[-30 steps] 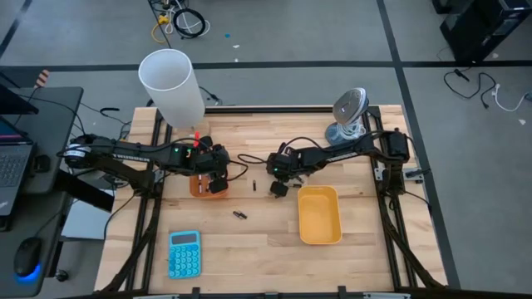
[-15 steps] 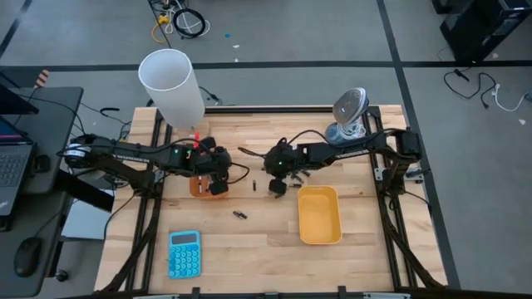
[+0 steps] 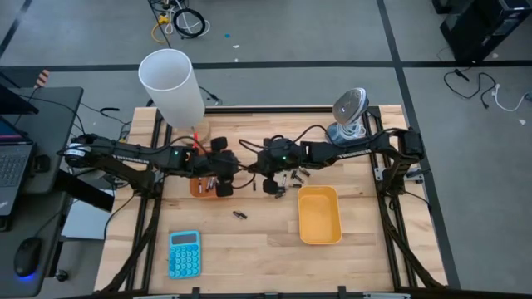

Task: Sort batteries
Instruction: Put the silver battery into the orange bin

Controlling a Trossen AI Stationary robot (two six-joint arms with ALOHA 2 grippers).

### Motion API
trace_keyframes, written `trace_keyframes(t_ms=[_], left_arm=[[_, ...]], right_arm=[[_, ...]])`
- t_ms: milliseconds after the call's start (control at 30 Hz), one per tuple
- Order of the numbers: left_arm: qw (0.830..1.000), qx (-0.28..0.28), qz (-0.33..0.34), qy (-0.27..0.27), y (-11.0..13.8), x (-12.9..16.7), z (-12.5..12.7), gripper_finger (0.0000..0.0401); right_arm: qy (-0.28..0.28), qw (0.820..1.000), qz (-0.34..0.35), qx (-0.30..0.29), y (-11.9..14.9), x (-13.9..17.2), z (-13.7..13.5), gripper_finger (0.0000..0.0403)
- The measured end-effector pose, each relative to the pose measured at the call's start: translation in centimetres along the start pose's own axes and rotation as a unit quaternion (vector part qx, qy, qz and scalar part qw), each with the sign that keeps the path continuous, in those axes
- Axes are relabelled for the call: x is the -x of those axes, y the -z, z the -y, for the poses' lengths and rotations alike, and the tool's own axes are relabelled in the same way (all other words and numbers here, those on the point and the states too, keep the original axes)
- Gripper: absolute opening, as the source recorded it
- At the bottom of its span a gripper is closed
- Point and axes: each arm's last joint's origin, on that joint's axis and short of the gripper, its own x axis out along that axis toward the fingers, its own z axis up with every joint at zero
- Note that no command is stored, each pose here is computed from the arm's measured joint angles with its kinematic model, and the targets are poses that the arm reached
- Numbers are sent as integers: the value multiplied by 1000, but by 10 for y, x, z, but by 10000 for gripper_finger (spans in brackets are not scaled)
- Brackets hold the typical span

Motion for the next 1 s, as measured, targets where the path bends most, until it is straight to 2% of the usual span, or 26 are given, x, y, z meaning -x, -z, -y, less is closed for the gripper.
trace_keyframes(t_ms=[167, 833, 1000], left_arm=[[1000, -7, 13, 25, -2, 0, 1, 115], [1000, 5, 19, 24, -4, -1, 2, 115], [1000, 5, 19, 23, -4, -1, 2, 91]], right_arm=[[1, 1000, 12, 12, -2, 0, 0, 18], [3, 999, 39, 37, -7, 0, 0, 18], [3, 998, 39, 39, -7, 0, 0, 18]])
